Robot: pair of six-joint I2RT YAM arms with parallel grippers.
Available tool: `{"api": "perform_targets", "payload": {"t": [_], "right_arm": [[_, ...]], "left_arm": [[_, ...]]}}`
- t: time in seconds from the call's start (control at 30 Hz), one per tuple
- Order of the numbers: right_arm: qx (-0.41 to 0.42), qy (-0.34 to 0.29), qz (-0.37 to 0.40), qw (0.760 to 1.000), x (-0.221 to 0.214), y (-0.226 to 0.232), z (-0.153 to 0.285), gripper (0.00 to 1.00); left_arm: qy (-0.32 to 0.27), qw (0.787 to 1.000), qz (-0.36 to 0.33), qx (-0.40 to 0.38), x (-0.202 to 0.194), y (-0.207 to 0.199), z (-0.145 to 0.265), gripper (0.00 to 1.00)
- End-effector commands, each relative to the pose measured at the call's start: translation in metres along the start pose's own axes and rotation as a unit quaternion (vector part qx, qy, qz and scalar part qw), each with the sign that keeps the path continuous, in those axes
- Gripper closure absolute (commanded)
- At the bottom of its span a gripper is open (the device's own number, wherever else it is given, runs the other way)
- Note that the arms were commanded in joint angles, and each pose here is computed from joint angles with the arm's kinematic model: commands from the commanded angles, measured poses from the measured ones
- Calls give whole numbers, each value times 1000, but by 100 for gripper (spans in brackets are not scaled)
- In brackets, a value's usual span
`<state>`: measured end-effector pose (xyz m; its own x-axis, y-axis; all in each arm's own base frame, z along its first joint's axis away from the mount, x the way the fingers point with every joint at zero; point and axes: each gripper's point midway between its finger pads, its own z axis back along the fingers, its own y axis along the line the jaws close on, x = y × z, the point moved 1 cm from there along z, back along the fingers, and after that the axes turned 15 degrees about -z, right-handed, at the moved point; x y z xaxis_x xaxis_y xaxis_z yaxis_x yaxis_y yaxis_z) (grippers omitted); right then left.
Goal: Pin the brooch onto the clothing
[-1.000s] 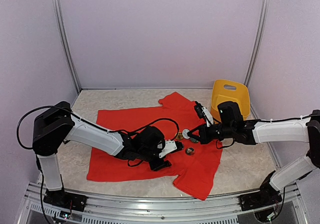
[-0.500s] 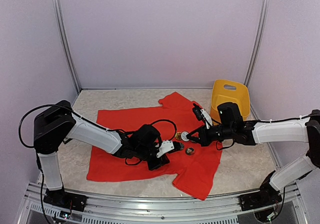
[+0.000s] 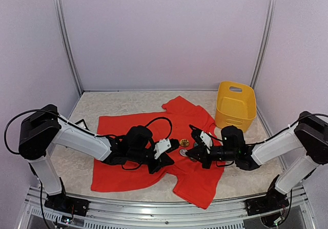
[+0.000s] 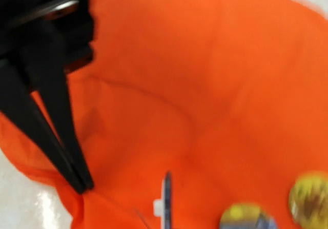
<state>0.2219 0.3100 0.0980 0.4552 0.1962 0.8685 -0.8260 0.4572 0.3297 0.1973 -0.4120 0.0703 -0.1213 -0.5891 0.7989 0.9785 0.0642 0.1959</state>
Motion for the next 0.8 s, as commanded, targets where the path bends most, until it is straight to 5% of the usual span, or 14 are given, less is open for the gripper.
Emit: {"api": "perform_targets", "payload": {"t": [0.0, 0.27, 0.77], "right_arm": [[2, -115, 156, 981, 29, 16, -2, 100], [-3, -111, 227, 967, 0, 22, -22, 100], [50, -88, 227, 969, -26, 42, -22, 100]], "left_arm": [[-37, 999, 2, -2, 15, 0, 9, 100], [-41, 999, 2, -6, 17, 1, 9, 100], [-31, 999, 11, -5, 8, 7, 8, 100]]}}
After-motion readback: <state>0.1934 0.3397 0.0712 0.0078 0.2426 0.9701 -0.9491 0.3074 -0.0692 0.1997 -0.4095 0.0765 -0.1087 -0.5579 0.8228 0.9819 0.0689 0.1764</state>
